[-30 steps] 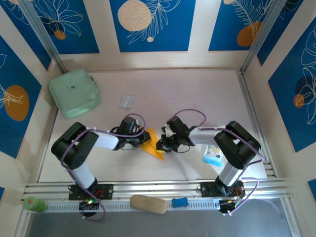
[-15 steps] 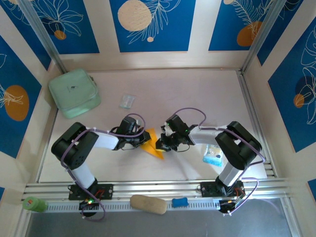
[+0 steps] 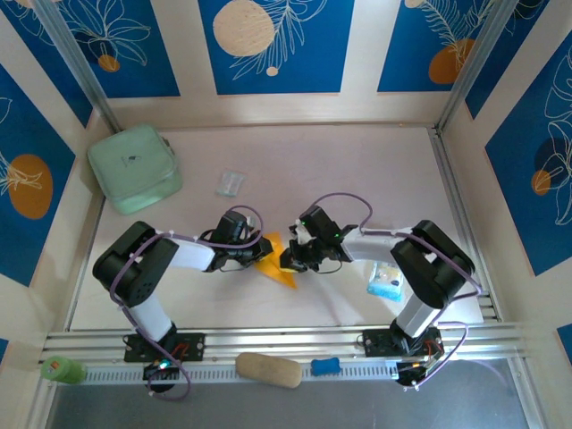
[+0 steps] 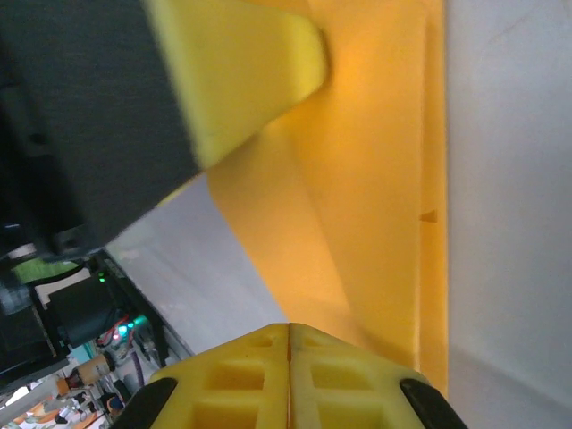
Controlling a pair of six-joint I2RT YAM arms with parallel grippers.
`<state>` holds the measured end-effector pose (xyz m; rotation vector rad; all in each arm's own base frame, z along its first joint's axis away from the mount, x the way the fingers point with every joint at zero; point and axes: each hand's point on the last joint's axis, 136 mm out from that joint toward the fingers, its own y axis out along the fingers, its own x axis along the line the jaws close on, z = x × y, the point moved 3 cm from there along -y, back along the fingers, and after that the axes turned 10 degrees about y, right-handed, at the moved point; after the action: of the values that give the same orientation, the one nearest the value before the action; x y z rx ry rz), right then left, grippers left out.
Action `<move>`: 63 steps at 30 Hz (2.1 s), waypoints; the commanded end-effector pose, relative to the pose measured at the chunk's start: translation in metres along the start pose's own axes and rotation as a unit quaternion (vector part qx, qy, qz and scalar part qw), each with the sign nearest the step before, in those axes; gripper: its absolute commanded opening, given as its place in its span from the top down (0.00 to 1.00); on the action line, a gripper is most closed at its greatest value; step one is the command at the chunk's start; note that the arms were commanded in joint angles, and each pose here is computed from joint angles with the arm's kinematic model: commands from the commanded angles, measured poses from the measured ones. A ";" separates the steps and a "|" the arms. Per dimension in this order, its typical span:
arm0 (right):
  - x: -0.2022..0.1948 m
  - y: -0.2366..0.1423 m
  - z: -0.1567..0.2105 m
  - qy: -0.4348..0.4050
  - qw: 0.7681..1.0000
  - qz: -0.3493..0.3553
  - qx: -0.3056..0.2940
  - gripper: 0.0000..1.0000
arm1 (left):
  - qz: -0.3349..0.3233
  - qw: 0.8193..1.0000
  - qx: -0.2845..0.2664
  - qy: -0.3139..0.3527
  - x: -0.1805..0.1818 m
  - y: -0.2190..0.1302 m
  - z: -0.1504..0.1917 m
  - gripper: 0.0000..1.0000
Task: Fold a paper plane with a square sheet of paper (pick it up from the middle)
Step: Perform the fourth fold on the wing at the bottom-center of the table.
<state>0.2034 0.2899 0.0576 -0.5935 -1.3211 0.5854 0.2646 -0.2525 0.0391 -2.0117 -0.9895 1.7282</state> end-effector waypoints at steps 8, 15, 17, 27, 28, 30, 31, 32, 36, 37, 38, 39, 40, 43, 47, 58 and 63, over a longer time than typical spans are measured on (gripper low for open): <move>-0.051 0.005 0.033 0.038 0.998 0.048 0.023 0.94 | -0.039 0.999 0.018 -0.013 0.022 -0.003 0.012 1.00; -0.005 -0.011 0.022 -0.004 1.000 0.002 0.005 0.94 | -0.038 0.999 0.015 -0.012 0.021 -0.005 0.012 1.00; 0.008 -0.011 0.015 -0.017 1.000 -0.006 0.002 0.94 | -0.036 0.999 0.013 -0.010 0.019 -0.006 0.012 1.00; -0.032 0.023 0.009 0.020 0.998 0.057 0.015 0.95 | -0.024 1.000 0.011 -0.001 0.012 -0.008 0.009 1.00; -0.040 0.024 0.013 0.025 0.997 0.065 0.019 0.95 | -0.023 1.000 0.009 0.003 0.011 -0.009 0.008 0.99; -0.055 0.025 0.022 0.039 0.996 0.080 0.024 0.96 | -0.010 1.000 0.007 0.016 0.002 -0.011 0.005 0.98; -0.060 0.025 0.025 0.044 0.995 0.081 0.025 0.97 | -0.003 1.000 0.004 0.025 -0.003 -0.013 0.003 0.96; -0.063 0.024 0.027 0.048 0.995 0.082 0.024 0.98 | 0.007 0.999 0.000 0.036 -0.009 -0.015 0.000 0.95; -0.061 0.022 0.025 0.047 0.996 0.078 0.021 0.99 | 0.040 0.996 0.004 0.076 -0.034 -0.026 -0.004 0.91; -0.059 0.021 0.024 0.045 0.996 0.077 0.021 1.00 | 0.041 0.996 0.009 0.080 -0.036 -0.027 -0.002 0.91; -0.057 0.021 0.023 0.044 0.996 0.076 0.020 1.00 | 0.043 0.996 0.014 0.082 -0.038 -0.029 0.002 0.91; -0.054 0.021 0.021 0.042 0.996 0.074 0.019 1.00 | 0.040 0.996 0.021 0.080 -0.037 -0.030 0.006 0.93; -0.053 0.021 0.020 0.042 0.996 0.073 0.018 1.00 | 0.035 0.996 0.026 0.077 -0.035 -0.030 0.010 0.94; -0.050 0.020 0.019 0.041 0.997 0.069 0.017 1.00 | 0.019 0.996 0.056 0.060 -0.020 -0.026 0.025 0.97; -0.051 0.021 0.020 0.043 0.996 0.070 0.019 1.00 | 0.040 0.994 0.085 0.050 -0.018 -0.011 0.033 0.97; -0.070 0.022 0.030 0.055 0.994 0.093 0.031 1.00 | -0.077 0.995 0.061 0.024 0.030 -0.015 0.015 0.99; -0.068 0.020 0.030 0.050 0.994 0.092 0.030 1.00 | -0.064 0.997 0.038 0.022 0.031 -0.016 -0.010 0.99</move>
<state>0.1924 0.2904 0.0334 -0.6014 -1.3261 0.5932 0.2539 -0.2368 0.0390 -1.9337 -0.8831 1.6634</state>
